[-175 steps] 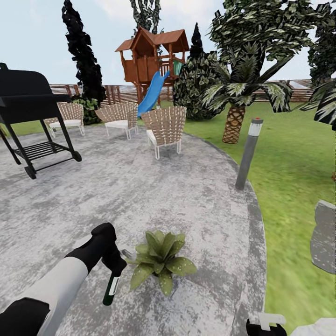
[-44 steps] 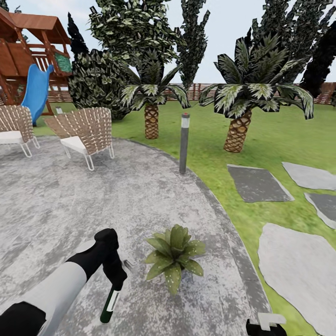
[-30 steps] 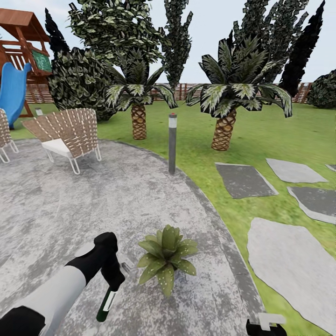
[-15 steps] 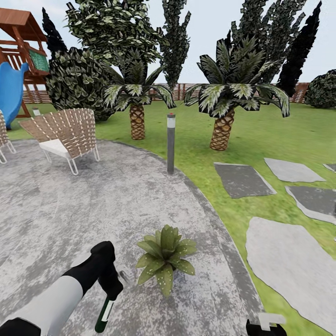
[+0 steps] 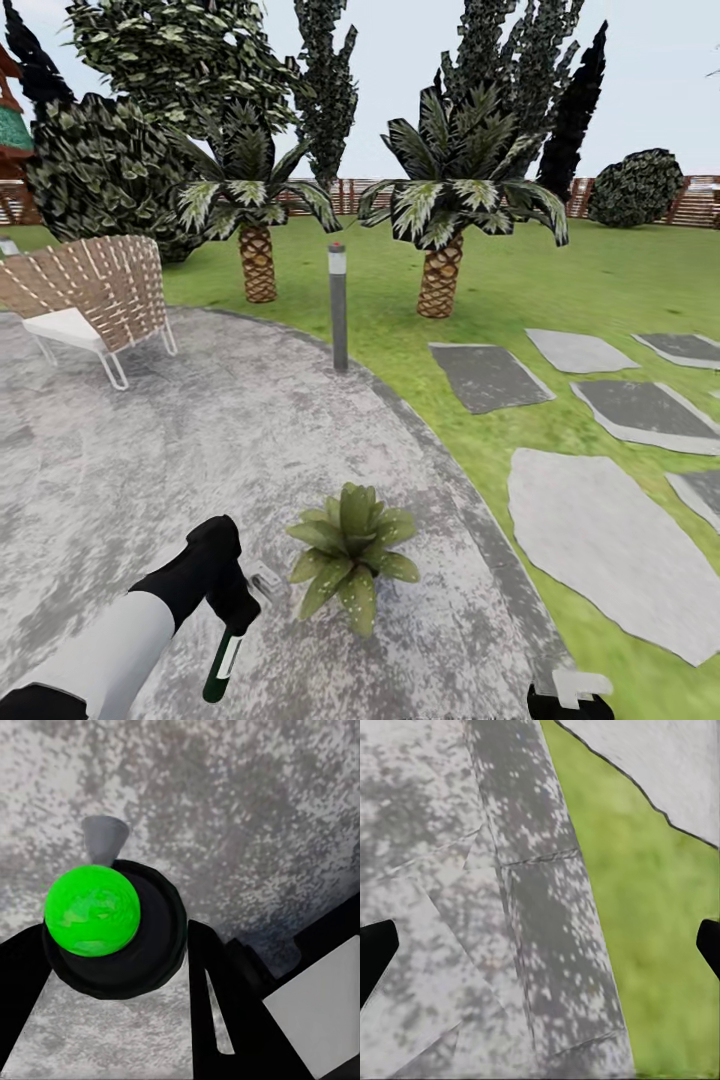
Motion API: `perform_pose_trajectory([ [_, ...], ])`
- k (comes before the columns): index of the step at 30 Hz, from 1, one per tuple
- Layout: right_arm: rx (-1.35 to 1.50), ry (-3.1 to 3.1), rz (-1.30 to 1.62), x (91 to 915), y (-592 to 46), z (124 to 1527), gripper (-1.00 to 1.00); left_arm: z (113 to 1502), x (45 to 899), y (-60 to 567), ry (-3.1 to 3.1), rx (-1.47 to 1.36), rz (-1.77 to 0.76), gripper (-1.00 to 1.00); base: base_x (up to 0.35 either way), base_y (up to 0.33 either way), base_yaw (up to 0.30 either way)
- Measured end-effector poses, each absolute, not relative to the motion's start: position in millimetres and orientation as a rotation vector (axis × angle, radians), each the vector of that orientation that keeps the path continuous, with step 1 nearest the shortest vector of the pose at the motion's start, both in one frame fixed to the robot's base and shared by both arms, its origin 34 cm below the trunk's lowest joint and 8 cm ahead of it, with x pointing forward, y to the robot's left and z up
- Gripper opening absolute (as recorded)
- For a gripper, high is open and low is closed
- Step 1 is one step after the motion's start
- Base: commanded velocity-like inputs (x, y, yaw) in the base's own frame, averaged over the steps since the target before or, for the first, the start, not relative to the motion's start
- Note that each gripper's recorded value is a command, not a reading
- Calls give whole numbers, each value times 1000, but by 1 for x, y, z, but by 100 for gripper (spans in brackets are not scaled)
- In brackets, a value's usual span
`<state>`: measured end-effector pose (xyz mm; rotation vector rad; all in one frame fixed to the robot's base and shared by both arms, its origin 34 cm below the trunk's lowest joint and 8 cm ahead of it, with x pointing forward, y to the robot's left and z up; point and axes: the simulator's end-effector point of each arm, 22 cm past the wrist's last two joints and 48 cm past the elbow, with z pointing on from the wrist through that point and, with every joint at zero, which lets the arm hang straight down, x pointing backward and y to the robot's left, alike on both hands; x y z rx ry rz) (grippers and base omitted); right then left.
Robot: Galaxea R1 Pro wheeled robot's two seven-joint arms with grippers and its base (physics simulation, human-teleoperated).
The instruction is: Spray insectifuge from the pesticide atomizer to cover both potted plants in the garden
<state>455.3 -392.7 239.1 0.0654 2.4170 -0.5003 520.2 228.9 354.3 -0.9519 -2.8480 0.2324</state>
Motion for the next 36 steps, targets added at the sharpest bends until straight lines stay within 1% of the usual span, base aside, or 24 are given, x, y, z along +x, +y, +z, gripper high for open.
perform_pose_trajectory([
  [7, 66, 2416, -500, 456, -393, 240, 100, 354, 520, 228, -2847, -951, 234, -100, 64, 329, -227],
  [13, 66, 2415, -500, 456, -393, 240, 100, 349, 510, 225, -2832, -951, 246, -100, 235, 257, -51],
  [24, 66, 2415, -501, 456, -393, 240, 100, 343, 502, 228, -2815, -959, 229, -100, 276, 228, -250],
  [30, 66, 2414, -501, 456, -393, 240, 100, 337, 493, 230, -2800, -951, 234, -100, 92, 48, -253],
  [36, 66, 2414, -502, 456, -393, 240, 100, 337, 494, 231, -2807, -949, 227, -100, -43, 1, -42],
])
